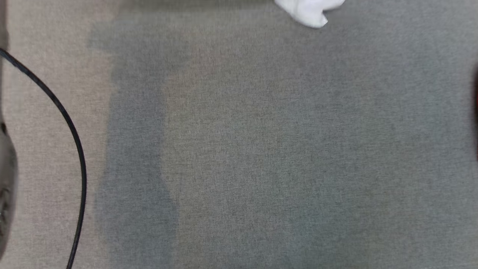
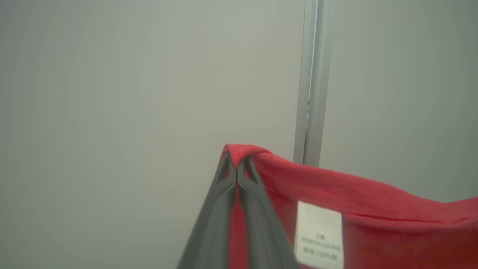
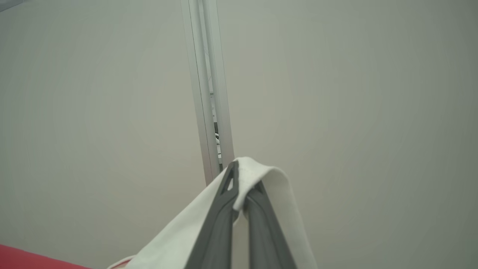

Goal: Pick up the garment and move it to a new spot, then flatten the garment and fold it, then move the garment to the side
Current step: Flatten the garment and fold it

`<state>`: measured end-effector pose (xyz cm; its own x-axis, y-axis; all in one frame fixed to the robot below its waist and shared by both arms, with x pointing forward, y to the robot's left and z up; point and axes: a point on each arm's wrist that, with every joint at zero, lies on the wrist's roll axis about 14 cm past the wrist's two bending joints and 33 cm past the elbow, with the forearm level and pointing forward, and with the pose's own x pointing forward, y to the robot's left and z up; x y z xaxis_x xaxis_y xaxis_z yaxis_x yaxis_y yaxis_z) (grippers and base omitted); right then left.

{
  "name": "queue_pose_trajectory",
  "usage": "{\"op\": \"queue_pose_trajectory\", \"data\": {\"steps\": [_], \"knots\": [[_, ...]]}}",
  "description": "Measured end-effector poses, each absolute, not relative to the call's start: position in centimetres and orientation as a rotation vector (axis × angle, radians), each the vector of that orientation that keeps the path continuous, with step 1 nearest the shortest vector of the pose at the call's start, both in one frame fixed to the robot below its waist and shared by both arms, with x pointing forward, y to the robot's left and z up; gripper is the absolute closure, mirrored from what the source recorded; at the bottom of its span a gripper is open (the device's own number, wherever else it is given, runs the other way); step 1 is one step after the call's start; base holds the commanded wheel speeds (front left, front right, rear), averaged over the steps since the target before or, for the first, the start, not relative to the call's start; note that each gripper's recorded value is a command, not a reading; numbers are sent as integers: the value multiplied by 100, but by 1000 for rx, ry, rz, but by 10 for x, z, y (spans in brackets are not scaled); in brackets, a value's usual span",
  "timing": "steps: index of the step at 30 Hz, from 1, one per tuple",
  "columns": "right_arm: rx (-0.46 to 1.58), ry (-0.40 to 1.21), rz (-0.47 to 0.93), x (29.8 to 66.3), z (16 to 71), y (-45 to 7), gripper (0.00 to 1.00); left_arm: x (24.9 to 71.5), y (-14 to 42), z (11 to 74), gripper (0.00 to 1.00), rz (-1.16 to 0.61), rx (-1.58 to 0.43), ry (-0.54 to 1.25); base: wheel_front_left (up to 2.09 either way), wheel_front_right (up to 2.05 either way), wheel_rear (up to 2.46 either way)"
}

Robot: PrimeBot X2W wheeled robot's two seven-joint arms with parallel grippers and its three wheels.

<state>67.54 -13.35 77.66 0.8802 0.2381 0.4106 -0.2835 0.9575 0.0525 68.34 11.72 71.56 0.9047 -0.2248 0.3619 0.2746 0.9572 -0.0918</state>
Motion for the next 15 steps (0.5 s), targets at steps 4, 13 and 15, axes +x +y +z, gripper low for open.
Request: {"op": "queue_pose_trajectory", "data": {"steps": [4,13,15], "knots": [[81,-480,261,694,778,-129,100,703,113,723,100,-256,-143,-407,0,0,0],[64,-692,266,703,806,-128,100,720,96,748,100,-271,-189,-586,0,0,0],[82,-683,260,709,783,-129,100,724,96,732,100,-268,-197,-583,0,0,0]]}}
